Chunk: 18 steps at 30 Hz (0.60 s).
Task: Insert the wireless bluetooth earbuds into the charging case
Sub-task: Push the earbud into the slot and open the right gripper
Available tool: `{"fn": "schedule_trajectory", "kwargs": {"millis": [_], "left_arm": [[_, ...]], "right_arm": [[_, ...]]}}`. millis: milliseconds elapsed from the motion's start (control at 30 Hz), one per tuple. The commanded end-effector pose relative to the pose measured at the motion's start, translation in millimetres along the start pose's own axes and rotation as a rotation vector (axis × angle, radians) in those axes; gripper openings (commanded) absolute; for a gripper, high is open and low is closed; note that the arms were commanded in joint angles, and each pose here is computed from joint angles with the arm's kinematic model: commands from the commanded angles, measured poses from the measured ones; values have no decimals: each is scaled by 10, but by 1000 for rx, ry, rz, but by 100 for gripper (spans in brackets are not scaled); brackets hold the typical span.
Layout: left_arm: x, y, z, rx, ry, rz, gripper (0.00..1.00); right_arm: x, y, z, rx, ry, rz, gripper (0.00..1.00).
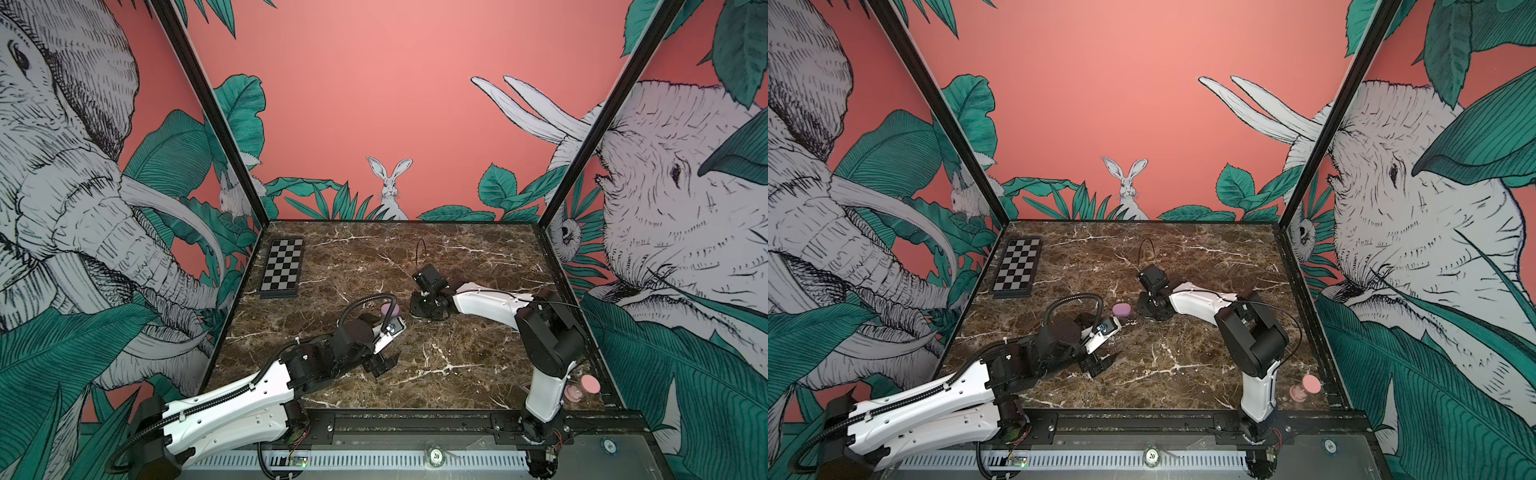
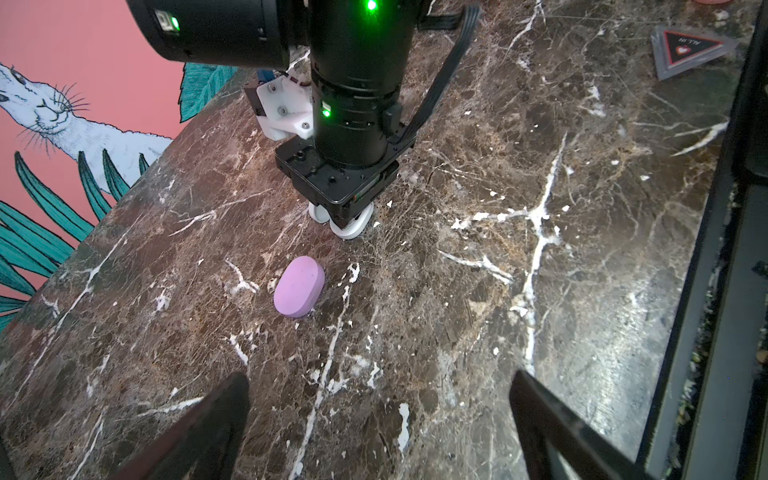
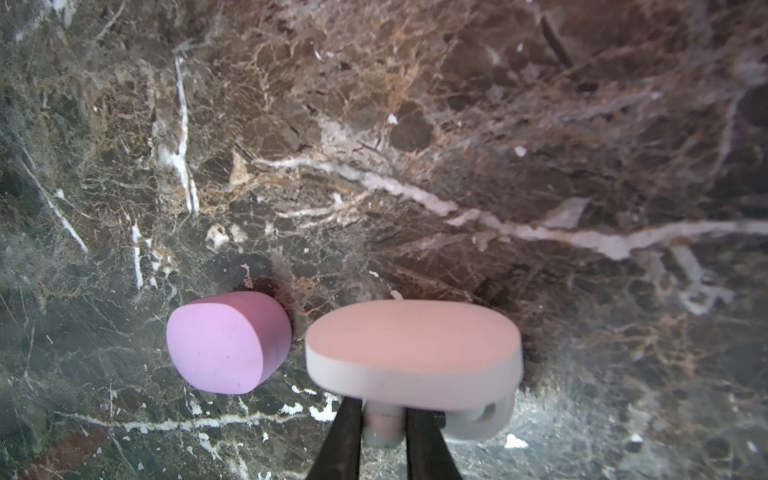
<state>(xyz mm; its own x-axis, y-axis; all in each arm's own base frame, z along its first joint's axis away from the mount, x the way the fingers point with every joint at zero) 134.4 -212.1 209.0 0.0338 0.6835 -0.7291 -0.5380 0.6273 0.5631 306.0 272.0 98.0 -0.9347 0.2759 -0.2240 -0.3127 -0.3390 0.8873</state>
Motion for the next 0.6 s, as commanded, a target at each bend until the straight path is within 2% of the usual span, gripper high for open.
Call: {"fn": "schedule_trajectory", "kwargs": {"millis": [0,567], "left_arm": [[-76,45,14,11,-2,-13,98],[-72,47,11,13,-1,-13,98]], "right_arm": [[-35,-29,1,3,-4,-5,20],[-61,39,21,-4,-2,-14,25]]}}
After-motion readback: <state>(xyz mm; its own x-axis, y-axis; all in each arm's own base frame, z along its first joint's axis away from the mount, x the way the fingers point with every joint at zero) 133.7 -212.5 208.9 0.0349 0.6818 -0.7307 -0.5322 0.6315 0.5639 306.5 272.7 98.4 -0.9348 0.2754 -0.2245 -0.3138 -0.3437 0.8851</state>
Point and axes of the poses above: each gripper's point midway between its finger pads, its own y axis back along the fingers, its own z axis along the line the jaws close on, x = y × z, the point moved 6 cm from there along y, back along the fingers, and after that the axes turned 10 degrees about -y, right-handed, at the moved point
